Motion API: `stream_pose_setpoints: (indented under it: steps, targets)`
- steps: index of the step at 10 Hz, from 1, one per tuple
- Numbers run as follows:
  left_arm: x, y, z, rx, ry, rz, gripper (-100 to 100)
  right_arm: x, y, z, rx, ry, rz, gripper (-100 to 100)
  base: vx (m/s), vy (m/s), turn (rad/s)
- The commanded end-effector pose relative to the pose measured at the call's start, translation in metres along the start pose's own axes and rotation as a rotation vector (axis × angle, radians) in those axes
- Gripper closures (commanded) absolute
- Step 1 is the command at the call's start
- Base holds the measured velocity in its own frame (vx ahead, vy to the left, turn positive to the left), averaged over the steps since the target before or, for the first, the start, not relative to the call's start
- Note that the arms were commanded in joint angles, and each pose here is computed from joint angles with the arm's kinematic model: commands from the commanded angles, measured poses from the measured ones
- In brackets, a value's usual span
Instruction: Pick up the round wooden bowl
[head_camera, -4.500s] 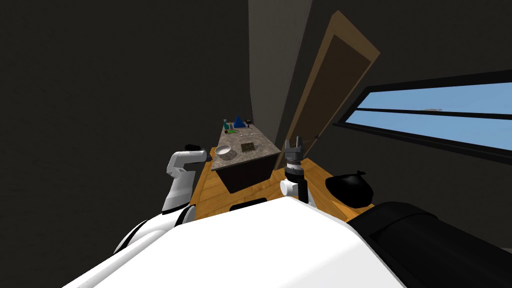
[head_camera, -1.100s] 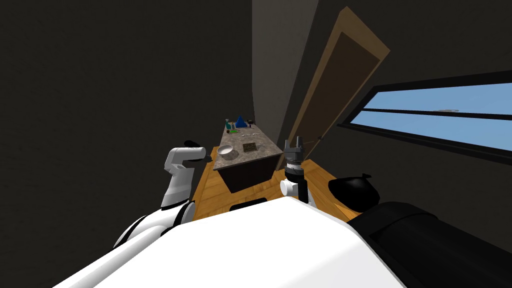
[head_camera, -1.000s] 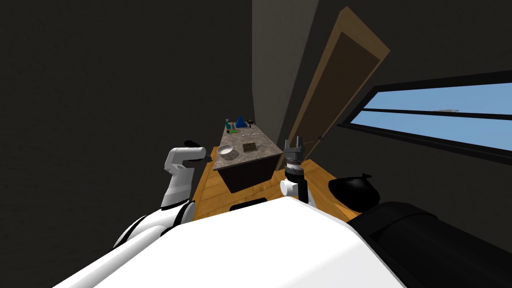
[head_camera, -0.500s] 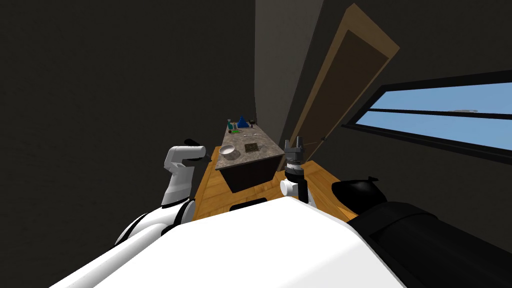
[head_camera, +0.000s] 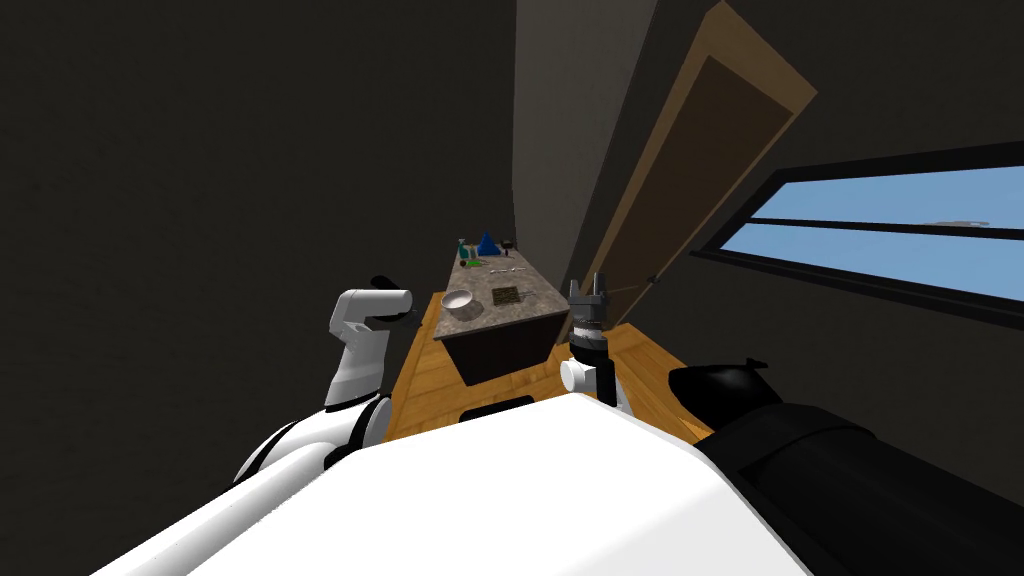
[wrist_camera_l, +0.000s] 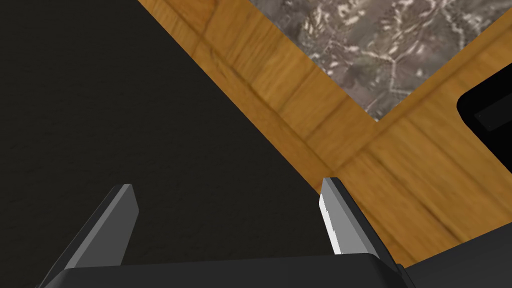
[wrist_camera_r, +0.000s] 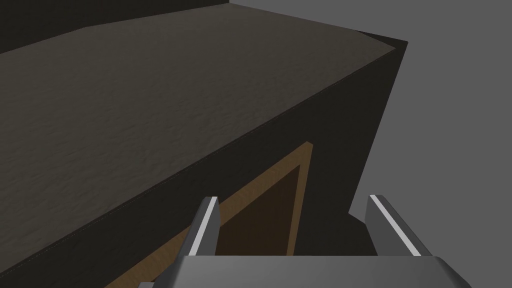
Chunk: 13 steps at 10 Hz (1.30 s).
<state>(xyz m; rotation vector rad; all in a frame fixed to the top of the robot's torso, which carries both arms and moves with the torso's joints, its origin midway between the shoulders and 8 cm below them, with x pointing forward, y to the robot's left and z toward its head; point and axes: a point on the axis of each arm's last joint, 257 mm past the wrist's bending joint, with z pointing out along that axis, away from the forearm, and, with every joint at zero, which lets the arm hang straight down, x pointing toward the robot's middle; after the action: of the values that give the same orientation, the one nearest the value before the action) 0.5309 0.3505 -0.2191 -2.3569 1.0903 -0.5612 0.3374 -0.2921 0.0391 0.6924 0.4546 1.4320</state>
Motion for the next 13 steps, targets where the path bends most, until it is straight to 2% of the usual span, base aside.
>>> stream_pose_setpoints:
  steps: [1, 8, 9, 13]
  targets:
    - [-0.0003, 0.0005, 0.0002, -0.002, -0.002, 0.000, -100, 0.0000, 0.0000, 0.0000, 0.000, 0.000, 0.000, 0, 0.002, -0.004, -0.016]
    - [-0.0003, 0.0005, 0.0002, -0.002, -0.002, 0.000, -100, 0.0000, 0.0000, 0.0000, 0.000, 0.000, 0.000, 0, -0.002, -0.003, -0.008]
    - [0.0071, 0.0047, -0.0024, -0.021, 0.009, -0.018, -100, 0.0000, 0.0000, 0.0000, 0.000, 0.000, 0.000, 0, 0.011, 0.011, 0.035]
    - [0.0071, 0.0047, -0.0024, -0.021, 0.009, -0.018, -100, 0.0000, 0.0000, 0.0000, 0.000, 0.000, 0.000, 0, 0.002, 0.002, 0.005]
